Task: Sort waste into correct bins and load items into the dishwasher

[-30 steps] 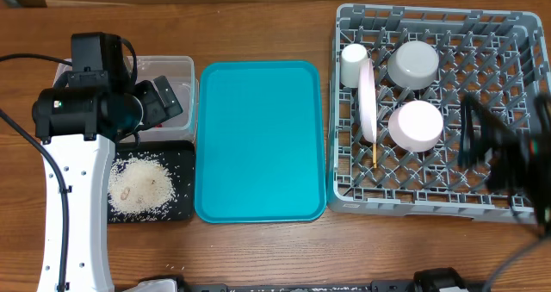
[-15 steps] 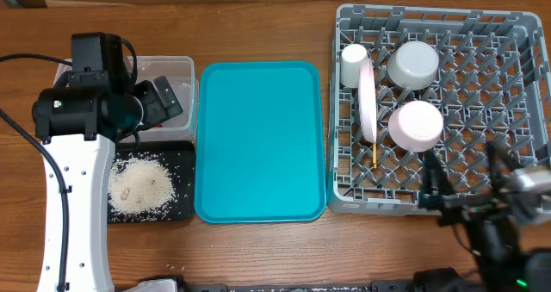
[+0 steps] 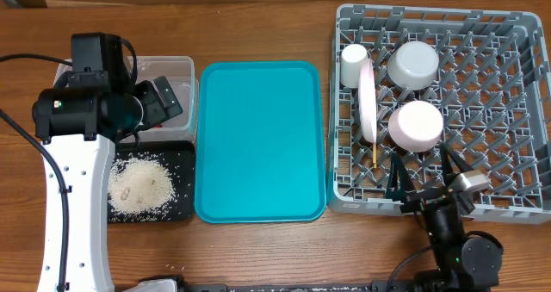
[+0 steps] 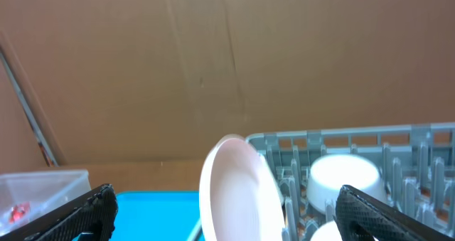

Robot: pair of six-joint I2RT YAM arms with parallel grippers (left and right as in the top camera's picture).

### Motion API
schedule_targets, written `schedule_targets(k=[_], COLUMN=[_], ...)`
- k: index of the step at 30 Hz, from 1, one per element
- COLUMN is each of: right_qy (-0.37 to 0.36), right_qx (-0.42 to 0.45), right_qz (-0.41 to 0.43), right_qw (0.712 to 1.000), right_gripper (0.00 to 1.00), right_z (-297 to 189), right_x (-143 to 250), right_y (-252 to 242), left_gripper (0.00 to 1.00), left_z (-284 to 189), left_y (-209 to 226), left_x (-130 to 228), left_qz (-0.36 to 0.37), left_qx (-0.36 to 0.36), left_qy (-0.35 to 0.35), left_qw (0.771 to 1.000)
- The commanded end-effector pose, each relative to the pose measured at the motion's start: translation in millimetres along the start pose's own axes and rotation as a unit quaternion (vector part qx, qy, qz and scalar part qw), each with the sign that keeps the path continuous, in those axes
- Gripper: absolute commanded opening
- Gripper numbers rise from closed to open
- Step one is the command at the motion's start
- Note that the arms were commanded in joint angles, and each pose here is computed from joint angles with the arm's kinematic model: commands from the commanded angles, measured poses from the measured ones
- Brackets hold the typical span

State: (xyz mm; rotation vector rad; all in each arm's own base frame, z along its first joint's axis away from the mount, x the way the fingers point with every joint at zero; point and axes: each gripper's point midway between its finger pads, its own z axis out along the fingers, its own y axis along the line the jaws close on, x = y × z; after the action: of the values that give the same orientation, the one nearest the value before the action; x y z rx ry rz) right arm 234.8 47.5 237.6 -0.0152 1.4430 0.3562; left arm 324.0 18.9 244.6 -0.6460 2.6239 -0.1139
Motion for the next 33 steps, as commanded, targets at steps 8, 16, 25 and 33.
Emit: schedule_targets(k=[8,16,25,33], right_qy=[0.044,0.075,0.076,0.076], right_qx=[0.01,0.026,0.009,0.009], right_qz=[0.01,0.007,-0.076,-0.079], right_qw=[0.999,0.997,0.994,0.994], right_gripper=[1.0,1.0,1.0,1.0], right_z=[-0.4,-2.5,-2.3,-2.3], right_x=[49.7,65.2,65.0,65.2], right_y=[-10.8,-17.1,-13.4,-13.6], left_gripper=[1.0,1.0,1.0,1.0], left_z=[-2.4,-2.4,-2.5,-2.4], left_y=[2.6,2.6,2.5,2.6], left_x=[-3.9,-4.0,-4.0,-4.0], left_qz=[-0.004,-0.004,-0.004,-0.004], left_qx=[-0.005,-0.005,-0.005,-0.005], left_qy=[-0.008,-0.008,-0.008,-0.008], left_qw=[1.0,1.0,1.0,1.0])
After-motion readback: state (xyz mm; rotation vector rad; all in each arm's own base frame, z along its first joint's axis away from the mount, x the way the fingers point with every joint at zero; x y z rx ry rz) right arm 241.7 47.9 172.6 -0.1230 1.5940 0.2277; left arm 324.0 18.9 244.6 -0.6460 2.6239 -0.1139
